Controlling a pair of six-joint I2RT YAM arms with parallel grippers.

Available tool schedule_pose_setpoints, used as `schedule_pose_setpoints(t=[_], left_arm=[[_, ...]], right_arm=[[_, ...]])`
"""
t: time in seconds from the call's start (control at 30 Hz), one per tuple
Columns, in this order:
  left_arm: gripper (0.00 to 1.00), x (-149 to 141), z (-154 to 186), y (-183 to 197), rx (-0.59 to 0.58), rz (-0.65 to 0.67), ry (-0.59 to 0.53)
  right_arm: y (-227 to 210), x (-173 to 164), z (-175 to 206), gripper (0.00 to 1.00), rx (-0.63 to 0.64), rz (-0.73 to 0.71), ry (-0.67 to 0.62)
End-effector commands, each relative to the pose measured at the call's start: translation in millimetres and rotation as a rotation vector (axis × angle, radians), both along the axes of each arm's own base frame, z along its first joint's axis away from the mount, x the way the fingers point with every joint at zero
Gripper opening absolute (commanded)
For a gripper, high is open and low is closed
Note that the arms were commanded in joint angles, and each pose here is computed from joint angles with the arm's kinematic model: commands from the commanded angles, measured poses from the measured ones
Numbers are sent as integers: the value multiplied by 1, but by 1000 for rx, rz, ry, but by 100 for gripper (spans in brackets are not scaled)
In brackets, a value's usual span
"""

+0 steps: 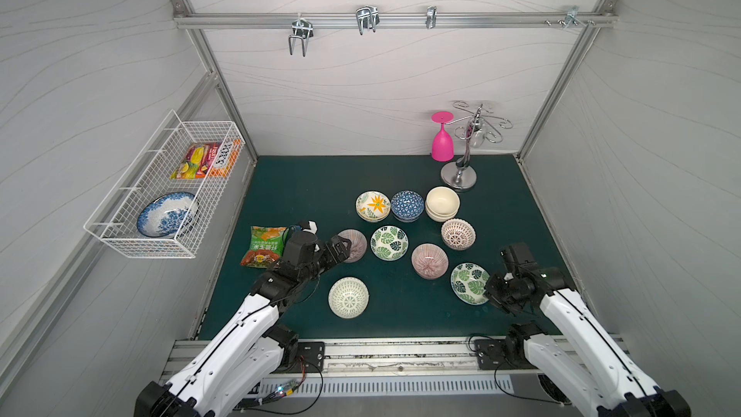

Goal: Stack the bowls
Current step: Pick up the bowl from the center of the board.

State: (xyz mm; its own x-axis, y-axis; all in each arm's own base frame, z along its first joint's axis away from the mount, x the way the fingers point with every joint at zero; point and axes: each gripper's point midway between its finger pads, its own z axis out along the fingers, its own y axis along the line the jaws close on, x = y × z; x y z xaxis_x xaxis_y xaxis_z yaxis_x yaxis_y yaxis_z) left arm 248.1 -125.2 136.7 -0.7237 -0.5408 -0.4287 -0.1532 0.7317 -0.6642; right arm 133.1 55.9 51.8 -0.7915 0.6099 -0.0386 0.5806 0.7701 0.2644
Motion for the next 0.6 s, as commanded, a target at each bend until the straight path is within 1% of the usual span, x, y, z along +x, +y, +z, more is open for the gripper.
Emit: schedule_pose_setpoints(t=[0.0,0.2,0.23,0.37,0.57], left_arm=[[100,9,15,-2,-12,-3,-55],[100,10,14,-2,-10,-1,-50],[100,10,14,-2,-10,0,-49],[100,9,13,-2,-10,0,-46],[100,10,14,-3,-11,-2,-49]], right_arm=[[-3,2,1,23,-10,-1,-17],[-10,-2,10,7,-35,-11,-43],[-11,-3,12,5,-39,-10,-45],[-13,-7,16,1,-40,-13,-56],[-13,-11,33,0,-23,-19,-106]])
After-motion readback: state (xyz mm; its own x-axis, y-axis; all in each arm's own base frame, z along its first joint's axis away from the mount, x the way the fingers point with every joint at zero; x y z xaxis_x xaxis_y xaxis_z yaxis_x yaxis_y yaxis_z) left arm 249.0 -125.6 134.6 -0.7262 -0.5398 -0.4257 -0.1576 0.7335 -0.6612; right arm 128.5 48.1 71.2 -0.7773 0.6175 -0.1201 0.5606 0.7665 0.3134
